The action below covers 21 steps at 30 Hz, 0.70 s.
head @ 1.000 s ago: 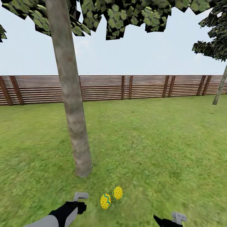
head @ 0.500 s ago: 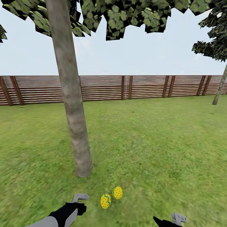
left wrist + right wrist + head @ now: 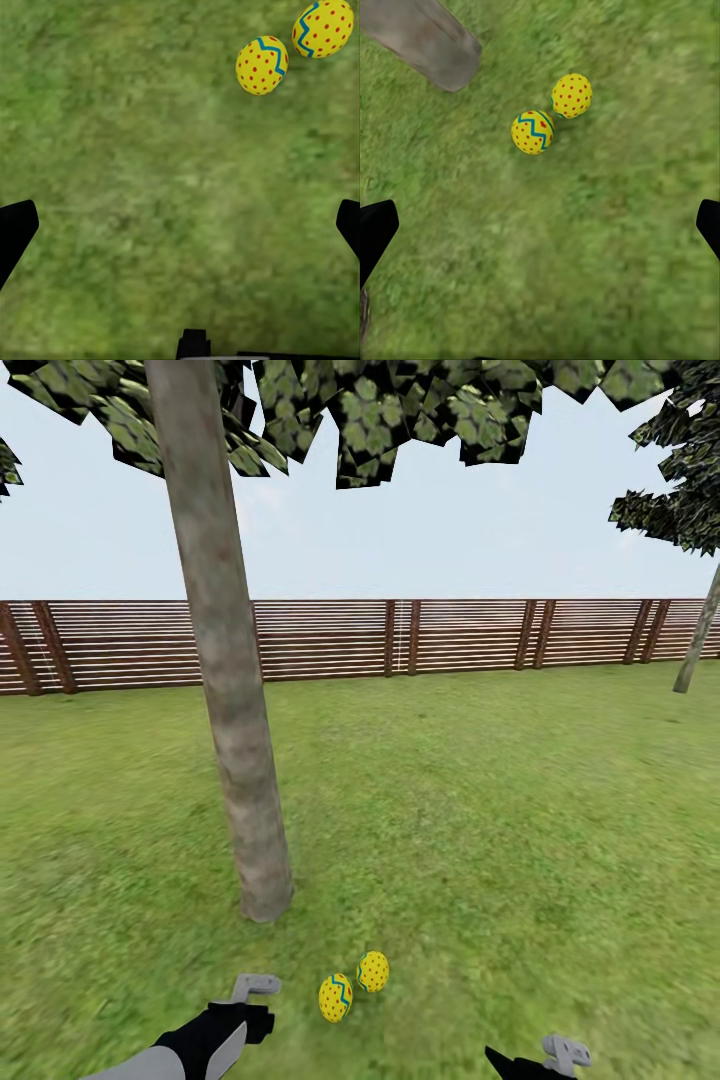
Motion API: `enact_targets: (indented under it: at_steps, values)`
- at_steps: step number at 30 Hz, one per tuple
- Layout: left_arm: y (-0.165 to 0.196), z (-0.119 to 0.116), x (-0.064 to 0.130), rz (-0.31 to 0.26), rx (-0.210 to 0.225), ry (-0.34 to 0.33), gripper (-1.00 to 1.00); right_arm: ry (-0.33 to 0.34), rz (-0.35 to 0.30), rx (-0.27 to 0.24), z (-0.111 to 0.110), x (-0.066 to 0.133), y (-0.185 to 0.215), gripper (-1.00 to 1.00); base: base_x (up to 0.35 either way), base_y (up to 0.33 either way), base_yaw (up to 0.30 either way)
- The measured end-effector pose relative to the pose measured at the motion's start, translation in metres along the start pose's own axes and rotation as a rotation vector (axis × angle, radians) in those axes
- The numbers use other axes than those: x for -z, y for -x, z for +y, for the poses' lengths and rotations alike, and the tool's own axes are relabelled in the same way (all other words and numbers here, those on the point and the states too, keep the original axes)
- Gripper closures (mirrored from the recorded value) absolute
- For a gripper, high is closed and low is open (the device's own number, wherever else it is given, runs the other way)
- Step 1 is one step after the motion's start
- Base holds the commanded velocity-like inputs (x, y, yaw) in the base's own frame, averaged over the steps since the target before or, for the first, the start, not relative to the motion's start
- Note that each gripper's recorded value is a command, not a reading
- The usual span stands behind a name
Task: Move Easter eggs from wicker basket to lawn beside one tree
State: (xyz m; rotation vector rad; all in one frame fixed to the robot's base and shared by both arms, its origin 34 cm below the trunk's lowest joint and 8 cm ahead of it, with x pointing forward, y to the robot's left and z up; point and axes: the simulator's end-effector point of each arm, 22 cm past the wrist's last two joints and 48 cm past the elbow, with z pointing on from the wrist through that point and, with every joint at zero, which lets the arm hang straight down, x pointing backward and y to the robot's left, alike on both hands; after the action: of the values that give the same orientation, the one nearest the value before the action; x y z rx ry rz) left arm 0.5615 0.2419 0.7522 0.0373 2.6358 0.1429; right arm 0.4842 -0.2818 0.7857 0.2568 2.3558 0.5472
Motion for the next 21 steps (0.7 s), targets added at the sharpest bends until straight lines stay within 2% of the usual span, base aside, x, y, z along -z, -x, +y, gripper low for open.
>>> enact_targets:
  at_steps: [6, 21]
  values:
    - [0.0, 0.0, 0.0, 0.0, 0.0, 0.0, -1.0, 0.0, 0.006, -0.002, 0.0, -0.001, -0.003, -1.0, 0.0, 0.0, 0.144]
    - [0.0, 0.0, 0.0, -0.001, 0.0, 0.0, -1.0, -0.006, 0.036, -0.014, -0.003, -0.002, -0.017, -1.0, 0.0, 0.0, 0.267]
